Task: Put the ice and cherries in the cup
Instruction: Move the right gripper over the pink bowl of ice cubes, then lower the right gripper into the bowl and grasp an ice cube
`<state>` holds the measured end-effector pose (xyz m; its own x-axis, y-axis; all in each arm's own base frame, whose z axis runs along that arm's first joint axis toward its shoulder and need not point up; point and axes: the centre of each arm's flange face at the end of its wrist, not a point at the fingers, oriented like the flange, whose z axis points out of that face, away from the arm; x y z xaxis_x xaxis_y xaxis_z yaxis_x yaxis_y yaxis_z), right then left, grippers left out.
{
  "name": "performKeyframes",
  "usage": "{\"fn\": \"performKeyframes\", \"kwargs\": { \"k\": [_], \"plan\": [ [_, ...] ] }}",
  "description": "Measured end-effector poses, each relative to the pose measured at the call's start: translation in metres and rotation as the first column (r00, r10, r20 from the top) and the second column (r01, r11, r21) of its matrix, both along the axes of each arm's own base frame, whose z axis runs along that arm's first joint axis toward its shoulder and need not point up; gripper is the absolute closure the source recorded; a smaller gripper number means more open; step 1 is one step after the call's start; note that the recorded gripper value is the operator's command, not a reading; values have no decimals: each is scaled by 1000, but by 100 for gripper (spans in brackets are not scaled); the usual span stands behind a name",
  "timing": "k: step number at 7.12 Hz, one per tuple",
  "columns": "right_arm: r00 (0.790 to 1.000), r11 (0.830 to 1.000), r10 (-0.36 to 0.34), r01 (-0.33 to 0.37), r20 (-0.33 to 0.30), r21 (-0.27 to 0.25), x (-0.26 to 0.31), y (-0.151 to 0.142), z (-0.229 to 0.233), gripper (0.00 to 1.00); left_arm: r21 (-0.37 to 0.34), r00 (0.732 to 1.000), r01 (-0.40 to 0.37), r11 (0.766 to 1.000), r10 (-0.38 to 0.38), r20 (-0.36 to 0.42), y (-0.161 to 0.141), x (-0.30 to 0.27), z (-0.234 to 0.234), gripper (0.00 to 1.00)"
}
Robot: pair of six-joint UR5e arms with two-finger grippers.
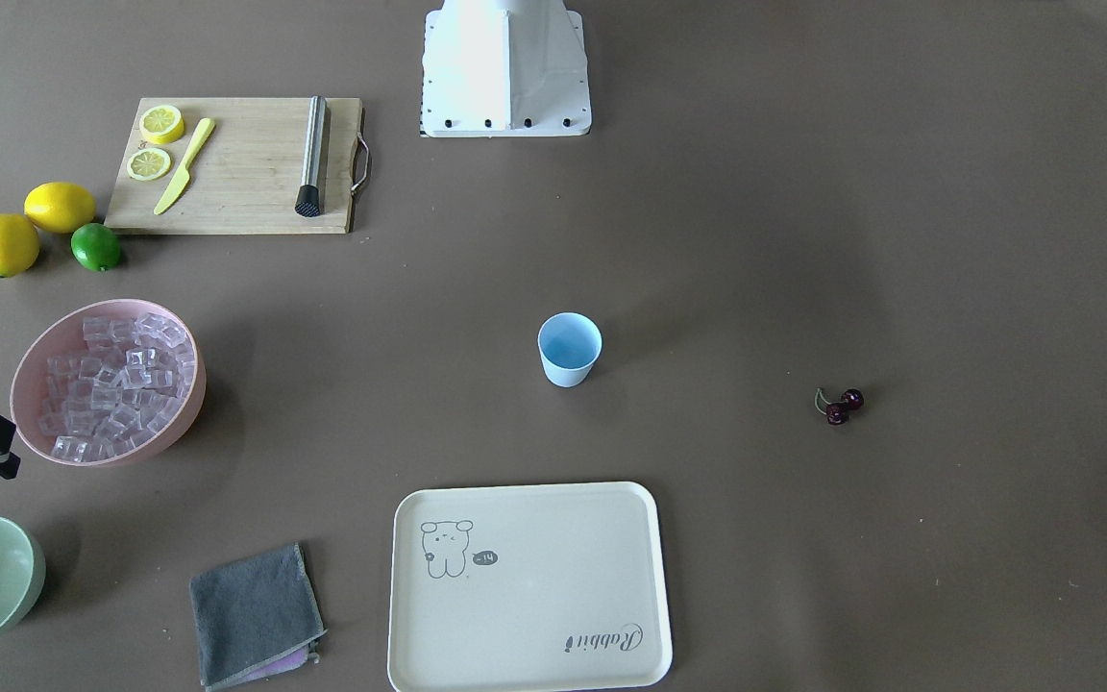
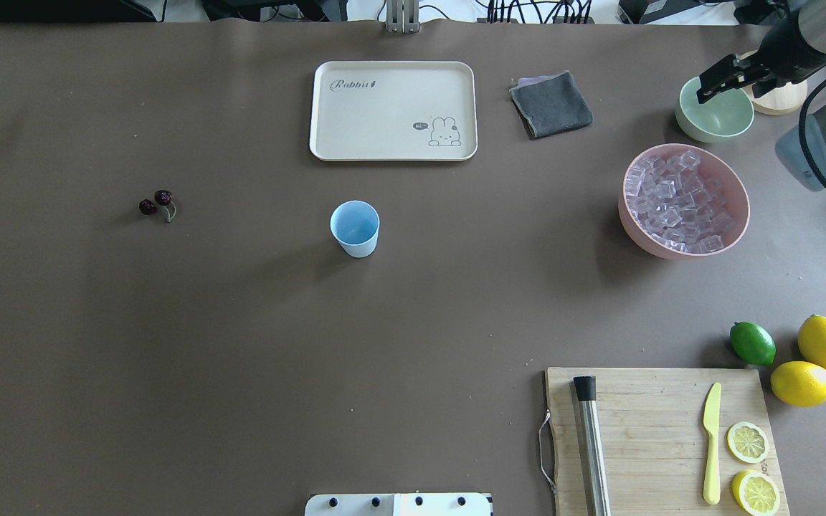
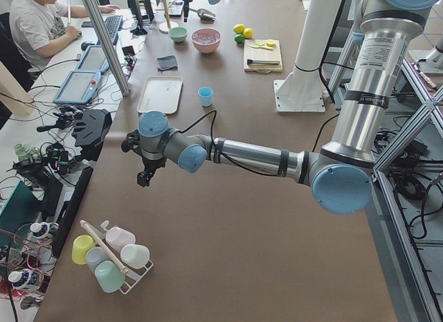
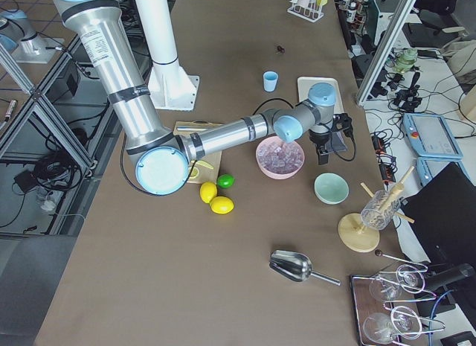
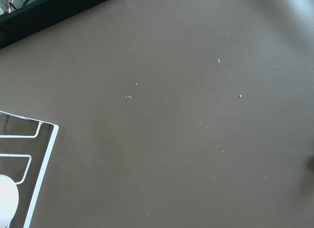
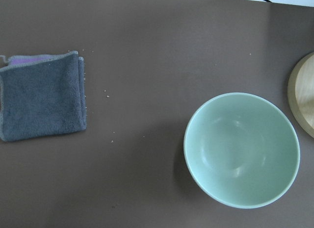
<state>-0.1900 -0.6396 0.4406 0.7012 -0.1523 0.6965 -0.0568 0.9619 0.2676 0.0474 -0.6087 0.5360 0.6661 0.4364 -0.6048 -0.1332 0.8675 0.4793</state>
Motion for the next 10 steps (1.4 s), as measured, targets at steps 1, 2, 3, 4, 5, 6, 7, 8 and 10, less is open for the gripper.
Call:
{"fn": "performKeyframes", "kwargs": {
  "k": [1, 2, 3, 4, 5, 6, 7, 8, 10],
  "plan": [
    [1000, 1000, -21, 21, -6, 22, -20, 17, -4, 1, -2, 1000, -1, 1000, 1, 0, -1, 1, 1, 2],
    [999, 998, -45, 46, -15, 32, -34, 39, -1, 1, -4, 1000, -1, 1000, 1, 1, -1, 1, 2, 2],
    [997, 997, -66, 67, -44, 38, -50, 60, 10, 1, -4, 1000, -1, 1000, 1, 1, -1, 1, 2, 2],
    [994, 995, -80, 84, -79, 47, -68, 76, 19, 1, -4, 1000, -1, 1000, 1, 1, -1, 1, 2, 2],
    [991, 994, -90, 95, -96, 51, -78, 85, 23, 1, -6, 1000, 1, 1000, -1, 0, -1, 1, 2, 2],
    [991, 994, -91, 96, -100, 45, -83, 90, 26, 1, -11, 1000, 8, 1000, -8, -5, -1, 1, 0, 2],
    [991, 995, -90, 94, -96, 37, -85, 94, 26, 1, -18, 1000, 15, 1000, -15, -12, -2, 4, -4, 2],
    [991, 994, -97, 101, -90, 31, -87, 99, 27, 1, -24, 1000, 17, 1000, -17, -15, -5, 9, -7, 2],
    [989, 991, -127, 130, -79, 32, -97, 111, 30, 1, -30, 1000, 21, 999, -22, -20, -9, 15, -12, 2]
  ]
}}
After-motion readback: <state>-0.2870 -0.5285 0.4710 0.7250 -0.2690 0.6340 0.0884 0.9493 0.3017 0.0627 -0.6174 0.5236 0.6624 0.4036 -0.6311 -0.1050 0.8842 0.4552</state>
